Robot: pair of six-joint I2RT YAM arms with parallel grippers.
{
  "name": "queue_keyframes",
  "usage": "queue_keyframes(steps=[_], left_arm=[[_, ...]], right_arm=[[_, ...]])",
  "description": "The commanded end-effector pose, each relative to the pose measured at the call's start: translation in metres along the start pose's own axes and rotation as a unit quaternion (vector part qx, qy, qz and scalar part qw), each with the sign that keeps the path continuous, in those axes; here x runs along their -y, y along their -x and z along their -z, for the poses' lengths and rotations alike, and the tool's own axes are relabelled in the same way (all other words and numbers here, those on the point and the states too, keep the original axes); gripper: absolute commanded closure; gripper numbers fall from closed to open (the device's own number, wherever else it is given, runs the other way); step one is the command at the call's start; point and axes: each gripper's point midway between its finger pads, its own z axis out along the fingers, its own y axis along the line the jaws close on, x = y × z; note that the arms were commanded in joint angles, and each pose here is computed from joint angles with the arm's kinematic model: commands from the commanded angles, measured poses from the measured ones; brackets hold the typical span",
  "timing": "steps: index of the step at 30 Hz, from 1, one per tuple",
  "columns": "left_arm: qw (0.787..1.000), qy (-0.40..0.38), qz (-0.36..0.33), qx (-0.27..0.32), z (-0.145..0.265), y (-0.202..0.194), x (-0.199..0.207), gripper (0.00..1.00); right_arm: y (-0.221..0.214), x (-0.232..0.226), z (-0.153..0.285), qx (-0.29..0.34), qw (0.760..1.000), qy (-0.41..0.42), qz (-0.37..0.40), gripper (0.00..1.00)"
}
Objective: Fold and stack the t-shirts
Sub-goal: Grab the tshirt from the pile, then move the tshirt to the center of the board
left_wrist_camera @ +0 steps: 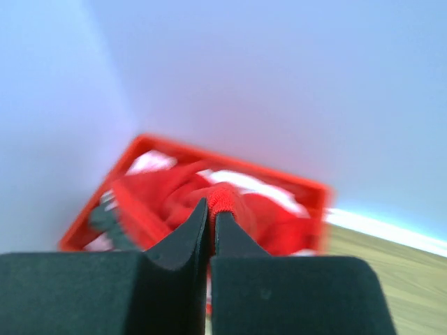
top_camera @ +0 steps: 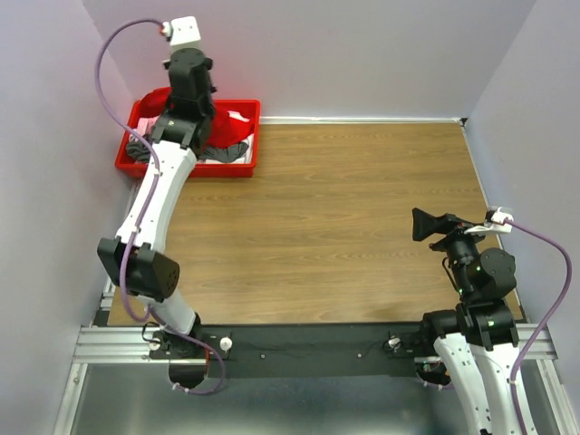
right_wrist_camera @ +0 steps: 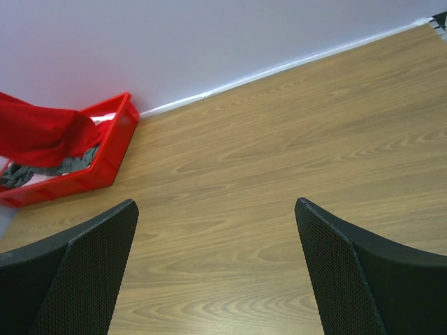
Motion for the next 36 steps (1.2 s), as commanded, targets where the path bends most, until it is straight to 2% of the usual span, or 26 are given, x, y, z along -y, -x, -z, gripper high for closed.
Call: queue_keyframes(steps=[1, 6, 7, 10, 12, 16, 19, 22, 23, 25, 26, 28, 29, 31, 32, 35, 36], left_arm=[[0.995, -0.075, 0.009, 0.069, 0.069, 0.065, 0.051, 1.0], [0.968, -0.211, 0.044, 0.131, 0.167, 0.13, 0.108, 1.0], [0.954, -0.257, 0.055, 0.144, 0.197, 0.144, 0.128, 1.0], [0.926, -0.33, 0.066, 0.169, 0.247, 0.169, 0.151, 1.0], [0.895, -0.392, 0.089, 0.191, 0.295, 0.194, 0.164, 1.0], [0.852, -0.457, 0.13, 0.219, 0.344, 0.228, 0.16, 1.0], [0.824, -0.5, 0.146, 0.224, 0.364, 0.236, 0.154, 1.0], [0.83, -0.483, 0.159, 0.229, 0.362, 0.234, 0.138, 1.0], [0.848, -0.465, 0.145, 0.21, 0.35, 0.213, 0.145, 1.0], [0.862, -0.445, 0.142, 0.198, 0.341, 0.198, 0.141, 1.0], [0.877, -0.426, 0.129, 0.181, 0.331, 0.177, 0.14, 1.0], [0.893, -0.401, 0.117, 0.166, 0.32, 0.155, 0.138, 1.0], [0.91, -0.376, 0.098, 0.147, 0.307, 0.127, 0.138, 1.0], [0.922, -0.357, 0.072, 0.129, 0.295, 0.097, 0.141, 1.0], [0.933, -0.34, 0.046, 0.107, 0.284, 0.065, 0.144, 1.0], [0.956, -0.283, -0.005, 0.082, 0.255, 0.021, 0.135, 1.0], [0.962, -0.262, -0.014, 0.08, 0.245, 0.018, 0.128, 1.0]], right_arm=[[0.01, -0.003, 0.002, 0.019, 1.0, 0.002, -0.004, 0.0], [0.028, -0.007, 0.007, 0.041, 0.999, 0.007, 0.011, 0.0], [0.034, -0.01, 0.008, 0.047, 0.999, 0.009, 0.012, 0.0], [0.043, -0.011, 0.01, 0.056, 0.998, 0.008, 0.017, 0.0], [0.049, -0.013, 0.011, 0.063, 0.998, 0.01, 0.02, 0.0], [0.053, -0.018, 0.01, 0.059, 0.998, 0.017, 0.029, 0.0], [0.053, -0.019, 0.008, 0.054, 0.998, 0.021, 0.038, 0.0], [0.052, -0.018, 0.004, 0.048, 0.998, 0.018, 0.043, 0.0], [0.051, -0.019, 0.003, 0.045, 0.998, 0.018, 0.044, 0.0], [0.05, -0.019, 0.001, 0.04, 0.998, 0.019, 0.047, 0.0], [0.047, -0.02, -0.001, 0.033, 0.998, 0.022, 0.05, 0.0], [0.043, -0.021, -0.004, 0.024, 0.998, 0.026, 0.05, 0.0], [0.038, -0.022, -0.007, 0.013, 0.998, 0.031, 0.051, 0.0], [0.028, -0.029, -0.011, -0.009, 0.997, 0.054, 0.052, 0.0], [0.022, -0.034, -0.012, -0.023, 0.996, 0.068, 0.049, 0.0], [0.012, -0.037, -0.019, -0.049, 0.995, 0.075, 0.039, 0.0], [0.011, -0.036, -0.02, -0.053, 0.995, 0.073, 0.038, 0.0]])
